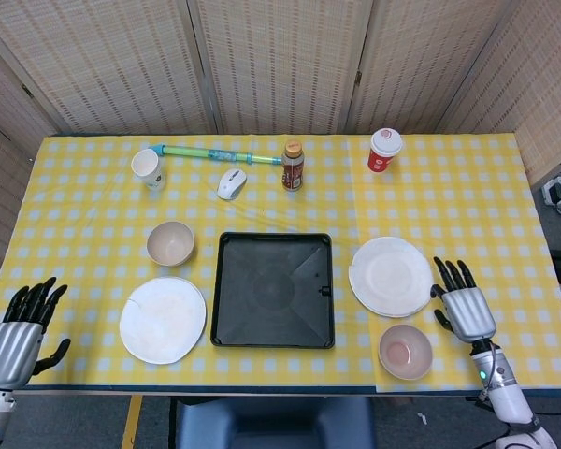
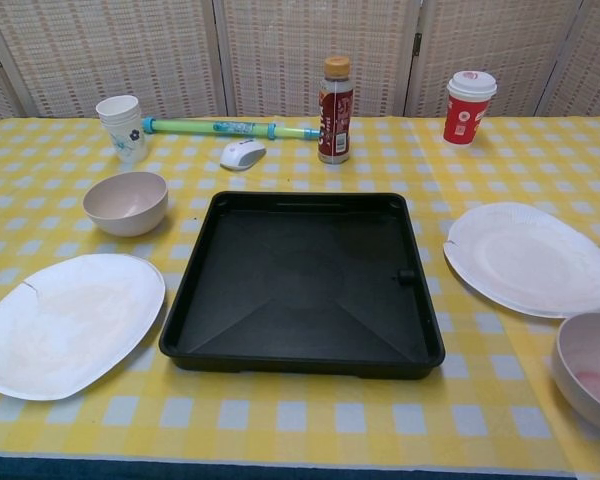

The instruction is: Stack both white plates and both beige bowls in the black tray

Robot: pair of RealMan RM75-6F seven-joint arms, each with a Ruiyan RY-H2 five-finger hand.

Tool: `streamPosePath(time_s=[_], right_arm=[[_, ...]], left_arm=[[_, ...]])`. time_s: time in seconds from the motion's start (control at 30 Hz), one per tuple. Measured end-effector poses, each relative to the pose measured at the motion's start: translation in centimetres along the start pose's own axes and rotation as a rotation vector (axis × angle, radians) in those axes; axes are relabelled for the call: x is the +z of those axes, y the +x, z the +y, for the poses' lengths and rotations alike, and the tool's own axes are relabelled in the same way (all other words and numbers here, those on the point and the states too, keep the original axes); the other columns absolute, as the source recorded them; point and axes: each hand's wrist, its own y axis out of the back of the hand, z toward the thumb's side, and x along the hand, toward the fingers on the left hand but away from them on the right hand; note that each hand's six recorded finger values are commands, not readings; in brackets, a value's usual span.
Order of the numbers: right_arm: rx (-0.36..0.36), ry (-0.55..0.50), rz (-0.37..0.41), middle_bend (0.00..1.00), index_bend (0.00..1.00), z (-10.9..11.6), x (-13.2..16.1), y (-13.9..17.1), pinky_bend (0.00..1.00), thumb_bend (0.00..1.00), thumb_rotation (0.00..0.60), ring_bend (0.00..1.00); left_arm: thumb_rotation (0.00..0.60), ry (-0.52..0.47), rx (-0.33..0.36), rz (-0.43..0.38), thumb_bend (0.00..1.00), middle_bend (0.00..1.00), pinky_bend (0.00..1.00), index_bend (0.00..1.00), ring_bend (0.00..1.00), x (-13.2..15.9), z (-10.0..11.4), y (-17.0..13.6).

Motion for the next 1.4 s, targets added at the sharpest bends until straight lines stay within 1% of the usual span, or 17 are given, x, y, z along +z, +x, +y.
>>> streamPosePath(time_s=[0.2, 0.37, 0.83, 0.97, 1.17, 1.4], right_arm=[[0.013, -0.040, 0.027, 0.04, 0.48, -0.7, 1.0, -0.6, 0.00, 0.35, 0.600, 0.07], [0.011, -0.047, 0.049, 0.04, 0.48, -1.0, 1.8, -0.9, 0.00, 0.35, 0.600, 0.07], [0.013, -0.039, 0.056, 0.06, 0.50, -1.5, 2.7, -2.0, 0.00, 0.36, 0.600, 0.08], [0.019, -0.042, 0.053, 0.07, 0.51, -1.7, 2.9, -2.4, 0.00, 0.41, 0.600, 0.08], [0.015, -0.046, 0.057, 0.09, 0.55, -1.7, 3.3, -3.0, 0.00, 0.49, 0.600, 0.09], [-0.005, -0.063, 0.055, 0.13, 0.60, -1.4, 3.4, -3.1, 0.00, 0.51, 0.600, 0.12]], left_arm=[[0.600, 0.012, -0.018, 0.013, 0.35, 0.00, 0.00, 0.00, 0.00, -0.2, -0.2, 0.0], [0.600, 0.010, -0.023, 0.008, 0.35, 0.00, 0.00, 0.00, 0.00, 0.0, -0.2, 0.0], [0.600, 0.002, -0.021, 0.017, 0.35, 0.00, 0.00, 0.00, 0.00, 0.0, -0.1, -0.2], [0.600, -0.014, -0.019, 0.007, 0.34, 0.00, 0.00, 0.00, 0.00, 0.2, 0.0, -0.5], [0.600, -0.012, -0.010, 0.009, 0.34, 0.00, 0.00, 0.00, 0.00, 0.3, 0.1, -0.8], [0.600, -0.010, -0.013, 0.010, 0.34, 0.00, 0.00, 0.00, 0.00, 0.3, 0.1, -0.7]])
